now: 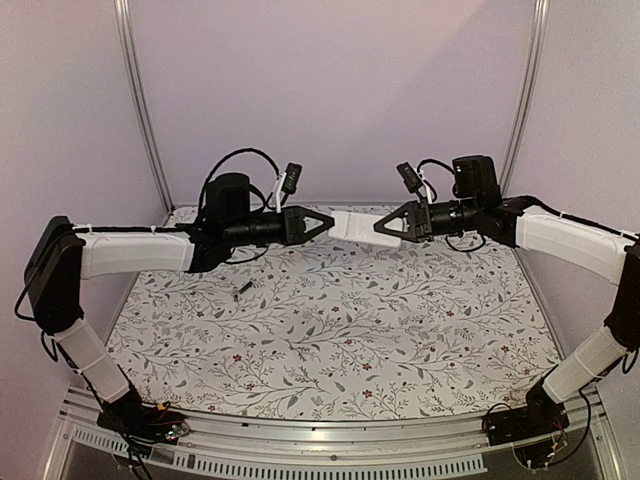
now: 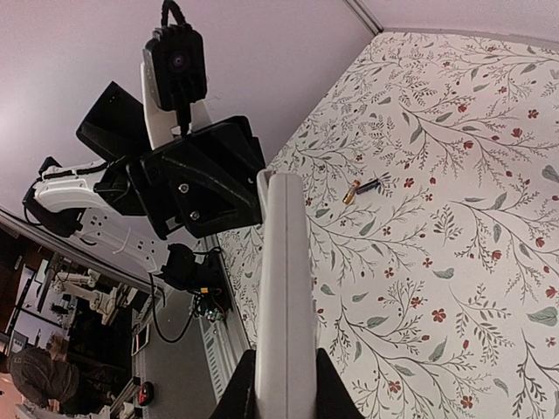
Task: Load the batteries into the remote control
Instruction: Remove the battery cover from the remote control, then place the battery cover at the center of the board, then pass from the right arm to the left
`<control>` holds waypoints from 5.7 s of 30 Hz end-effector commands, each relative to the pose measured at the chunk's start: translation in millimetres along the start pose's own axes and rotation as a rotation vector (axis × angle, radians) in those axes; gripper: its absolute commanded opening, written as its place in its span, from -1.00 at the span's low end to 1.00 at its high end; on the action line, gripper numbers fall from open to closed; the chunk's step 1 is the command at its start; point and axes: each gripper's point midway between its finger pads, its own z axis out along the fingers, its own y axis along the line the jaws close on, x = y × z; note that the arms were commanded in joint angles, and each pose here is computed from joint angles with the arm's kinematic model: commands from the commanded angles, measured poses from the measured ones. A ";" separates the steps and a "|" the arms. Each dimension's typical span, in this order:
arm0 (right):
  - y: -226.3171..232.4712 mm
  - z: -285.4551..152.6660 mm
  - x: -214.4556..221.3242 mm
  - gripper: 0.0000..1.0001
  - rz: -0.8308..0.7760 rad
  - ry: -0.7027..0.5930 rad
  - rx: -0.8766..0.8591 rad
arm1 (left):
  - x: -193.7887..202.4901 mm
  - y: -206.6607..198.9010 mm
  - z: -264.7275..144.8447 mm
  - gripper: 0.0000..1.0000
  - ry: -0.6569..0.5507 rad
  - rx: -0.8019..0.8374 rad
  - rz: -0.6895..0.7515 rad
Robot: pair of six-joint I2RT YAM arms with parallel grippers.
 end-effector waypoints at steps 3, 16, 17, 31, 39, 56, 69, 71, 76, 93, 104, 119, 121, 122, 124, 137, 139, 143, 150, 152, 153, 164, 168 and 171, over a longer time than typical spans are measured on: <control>-8.2 1.4 3.3 -1.00 0.031 0.011 0.024 | -1.7 2.5 -6.7 -0.74 -0.013 -0.005 0.014; -5.6 1.0 3.0 -1.00 0.028 0.022 0.003 | 5.3 -0.1 2.1 -0.69 0.019 0.028 -0.004; -5.2 0.8 2.9 -1.00 0.028 0.021 0.002 | 4.3 -0.8 2.0 -0.70 0.018 0.031 -0.002; -6.9 -3.4 2.1 -1.00 0.027 0.014 -0.001 | -16.0 -8.6 -13.1 -1.00 -0.060 0.109 -0.053; -31.0 -9.7 2.5 -1.00 0.077 -0.009 0.056 | -26.1 -34.7 -24.6 -1.00 -0.096 0.225 -0.043; -72.7 -50.5 20.9 -1.00 0.158 -0.001 0.175 | 124.3 44.6 -30.4 -1.00 0.276 -0.005 -0.319; -41.4 -35.0 38.4 -1.00 0.076 0.136 0.093 | 190.0 66.1 -19.1 -1.00 0.408 0.056 -0.522; -39.7 -31.4 42.1 -1.00 0.080 0.151 0.080 | 196.3 72.6 -19.9 -1.00 0.418 0.030 -0.530; -40.1 -26.0 49.8 -1.00 0.086 0.180 0.072 | 202.9 85.7 -21.5 -0.97 0.437 -0.058 -0.499; -32.7 -22.7 64.7 -1.00 0.087 0.214 0.042 | 176.4 112.1 -46.2 -0.04 0.424 -0.333 -0.323; -8.7 -6.2 85.4 -1.00 0.048 0.323 -0.019 | 79.5 31.2 -64.2 0.98 0.150 -0.190 0.159; 39.5 13.9 125.7 -1.00 -0.211 0.565 -0.064 | 132.7 -62.6 -29.3 0.47 0.461 0.278 0.228; 42.4 14.8 127.5 -1.00 -0.243 0.577 -0.064 | 138.8 -64.6 -27.8 0.35 0.482 0.298 0.210; 43.4 14.9 127.2 -1.00 -0.253 0.577 -0.065 | 140.9 -66.4 -27.7 0.28 0.490 0.309 0.203; 46.1 14.3 125.5 -1.00 -0.265 0.574 -0.068 | 143.4 -70.8 -28.0 0.14 0.502 0.335 0.184; 60.5 11.3 120.2 -1.00 -0.313 0.562 -0.097 | 147.4 -80.4 -26.4 -0.51 0.523 0.391 0.162; 61.0 11.9 119.9 -1.00 -0.314 0.563 -0.100 | 148.7 -82.2 -26.9 -0.46 0.526 0.395 0.163; 64.8 11.6 118.2 -1.00 -0.315 0.558 -0.117 | 152.5 -85.6 -26.7 -0.29 0.535 0.405 0.169; 66.1 12.0 117.8 -1.00 -0.314 0.559 -0.128 | 158.6 -89.0 -25.8 -0.50 0.565 0.422 0.167; 68.3 11.7 117.7 -0.99 -0.314 0.558 -0.136 | 157.7 -90.1 -26.0 -0.63 0.562 0.426 0.166; 68.9 11.4 117.1 -0.96 -0.315 0.556 -0.139 | 156.0 -91.2 -26.0 -0.71 0.554 0.430 0.168; 68.1 3.8 69.9 0.37 -0.278 0.373 -0.136 | 123.7 -88.9 -25.7 -1.00 0.406 0.415 0.199; 66.0 -0.2 53.5 0.35 -0.235 0.275 -0.156 | 107.1 -88.5 -29.2 -1.00 0.332 0.400 0.228; 64.9 3.0 60.9 0.24 -0.152 0.305 -0.197 | 107.4 -89.5 -30.5 -1.00 0.368 0.399 0.259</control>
